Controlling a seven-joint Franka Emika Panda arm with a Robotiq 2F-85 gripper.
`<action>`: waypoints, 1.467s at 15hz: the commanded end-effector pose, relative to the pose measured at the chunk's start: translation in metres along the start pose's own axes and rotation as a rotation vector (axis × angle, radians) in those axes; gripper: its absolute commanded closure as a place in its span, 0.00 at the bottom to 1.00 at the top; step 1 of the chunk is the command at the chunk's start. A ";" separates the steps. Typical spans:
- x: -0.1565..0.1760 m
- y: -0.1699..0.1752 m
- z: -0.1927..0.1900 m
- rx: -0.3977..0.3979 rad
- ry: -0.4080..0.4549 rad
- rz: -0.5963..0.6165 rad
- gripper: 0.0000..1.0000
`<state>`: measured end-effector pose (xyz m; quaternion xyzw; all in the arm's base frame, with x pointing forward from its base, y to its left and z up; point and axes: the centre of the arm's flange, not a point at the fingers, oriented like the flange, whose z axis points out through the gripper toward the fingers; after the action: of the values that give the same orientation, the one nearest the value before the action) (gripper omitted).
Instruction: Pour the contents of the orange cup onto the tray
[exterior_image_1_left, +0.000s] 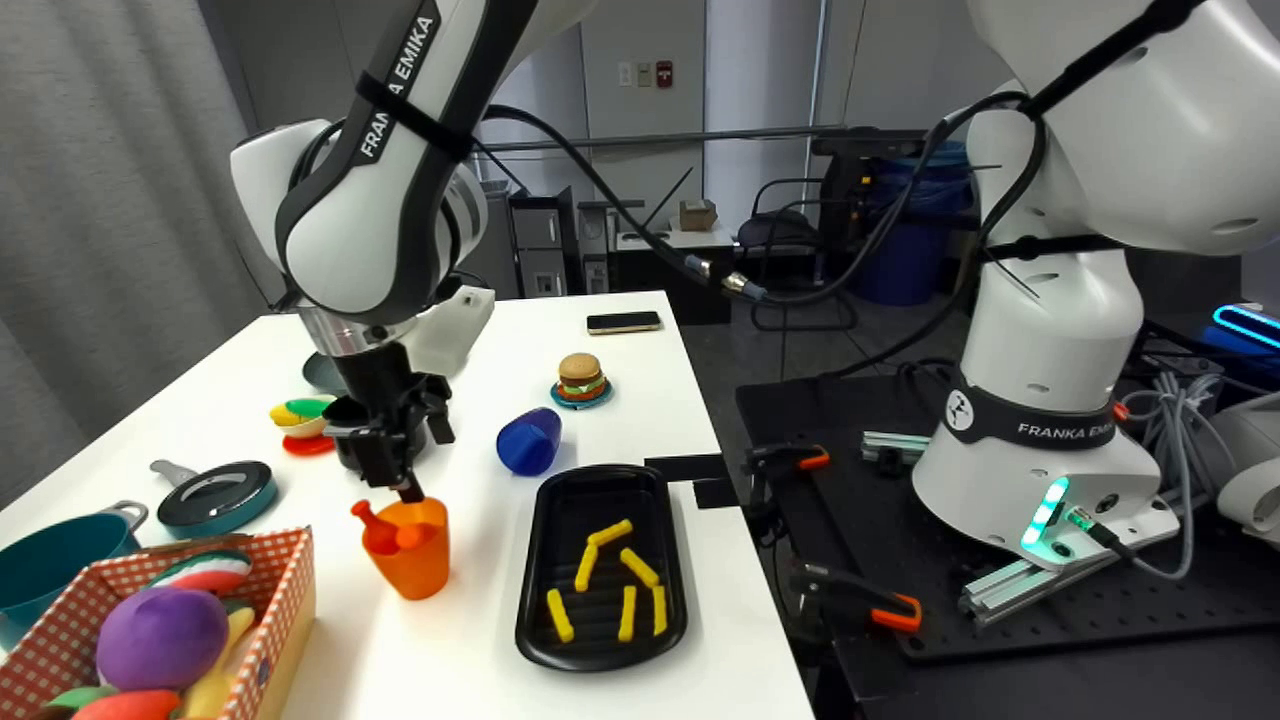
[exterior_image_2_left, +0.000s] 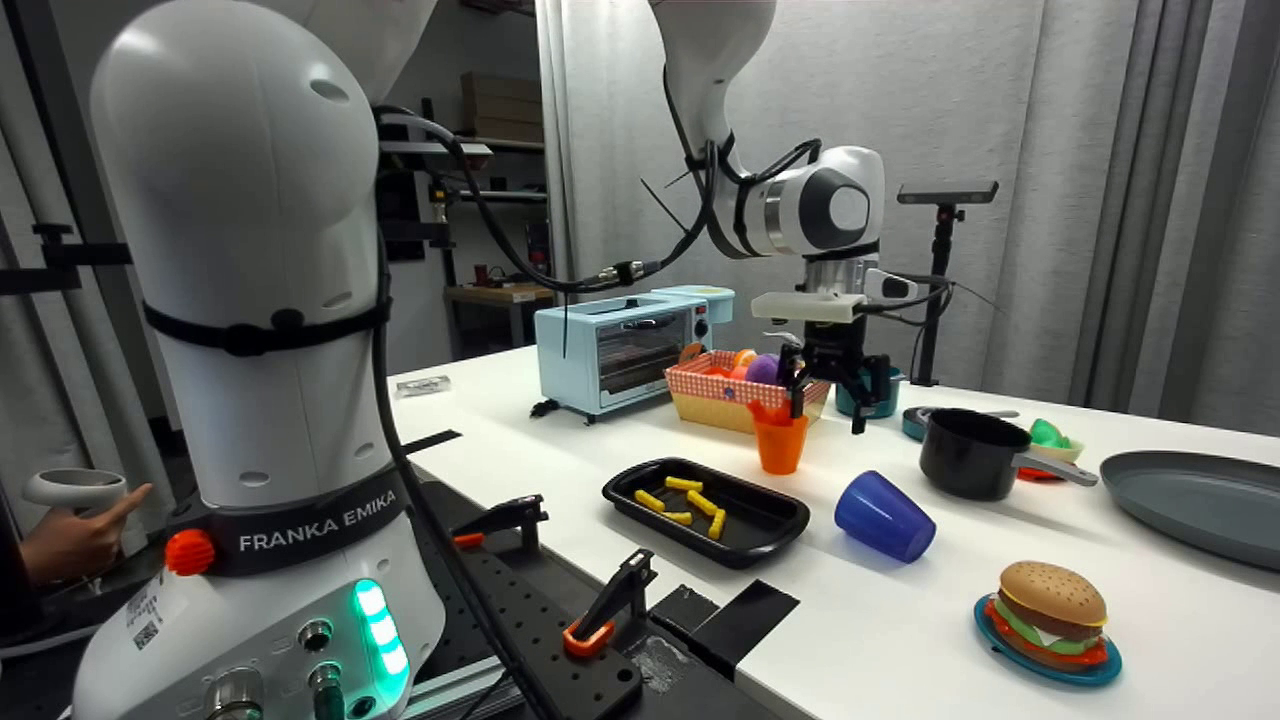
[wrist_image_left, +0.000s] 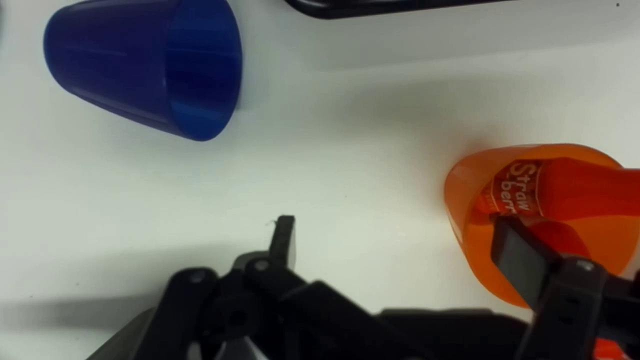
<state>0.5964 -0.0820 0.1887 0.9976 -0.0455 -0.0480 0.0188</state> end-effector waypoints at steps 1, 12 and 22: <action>0.009 0.000 0.013 0.017 0.016 0.003 0.00; 0.013 -0.004 0.023 0.023 0.009 0.000 0.58; 0.014 0.010 0.005 0.023 0.048 0.042 0.99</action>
<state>0.6068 -0.0849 0.1787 0.9975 -0.0537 -0.0430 0.0133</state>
